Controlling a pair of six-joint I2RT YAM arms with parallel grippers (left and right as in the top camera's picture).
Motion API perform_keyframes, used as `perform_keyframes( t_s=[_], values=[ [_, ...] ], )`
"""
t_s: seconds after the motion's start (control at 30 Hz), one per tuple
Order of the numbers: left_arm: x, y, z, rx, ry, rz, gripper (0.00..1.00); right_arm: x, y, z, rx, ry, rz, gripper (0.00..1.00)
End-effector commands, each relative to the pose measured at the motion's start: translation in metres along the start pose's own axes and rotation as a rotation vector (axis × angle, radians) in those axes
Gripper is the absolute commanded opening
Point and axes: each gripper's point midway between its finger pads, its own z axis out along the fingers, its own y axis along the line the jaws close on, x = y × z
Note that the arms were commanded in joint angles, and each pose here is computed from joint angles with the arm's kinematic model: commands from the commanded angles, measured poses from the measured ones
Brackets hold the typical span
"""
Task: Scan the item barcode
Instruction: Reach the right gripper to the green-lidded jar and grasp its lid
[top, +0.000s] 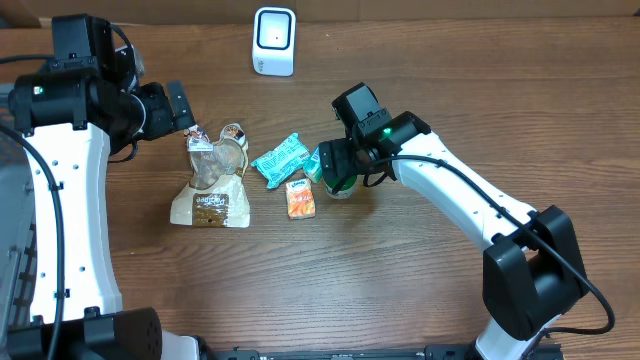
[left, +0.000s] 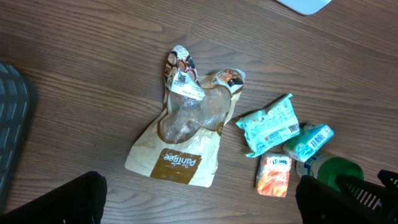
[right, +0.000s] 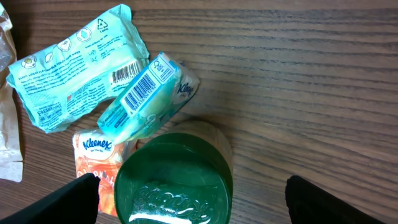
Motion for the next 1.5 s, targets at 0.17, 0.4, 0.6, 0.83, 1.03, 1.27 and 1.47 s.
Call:
perform_keyframes(
  t_s=[0.17,0.4,0.6,0.83,1.03,1.27,1.47],
  values=[
    [-0.002,-0.002,-0.008,0.012,-0.022,0.008,1.0,0.005,0.024,0.005,-0.026,-0.017,-0.033,0.85],
    [-0.002,-0.002,-0.008,0.012,-0.021,0.008,1.0,0.004,0.017,0.007,0.04,-0.038,-0.046,0.8],
    [-0.002,-0.002,-0.008,0.012,-0.022,0.008,0.99,0.01,0.01,0.019,0.078,-0.01,-0.047,0.8],
    [-0.002,-0.002,-0.008,0.012,-0.022,0.008,1.0,0.027,0.011,0.027,0.063,0.071,-0.057,0.65],
    [-0.002,-0.002,-0.008,0.012,-0.021,0.008,1.0,0.021,0.004,0.015,0.064,0.07,-0.248,0.5],
    [-0.002,-0.002,-0.008,0.012,-0.022,0.008,1.0,0.021,0.005,0.001,0.044,0.098,-0.737,0.35],
    [-0.002,-0.002,-0.008,0.012,-0.022,0.008,1.0,0.023,0.005,0.001,0.012,0.119,-1.216,0.43]
  ],
)
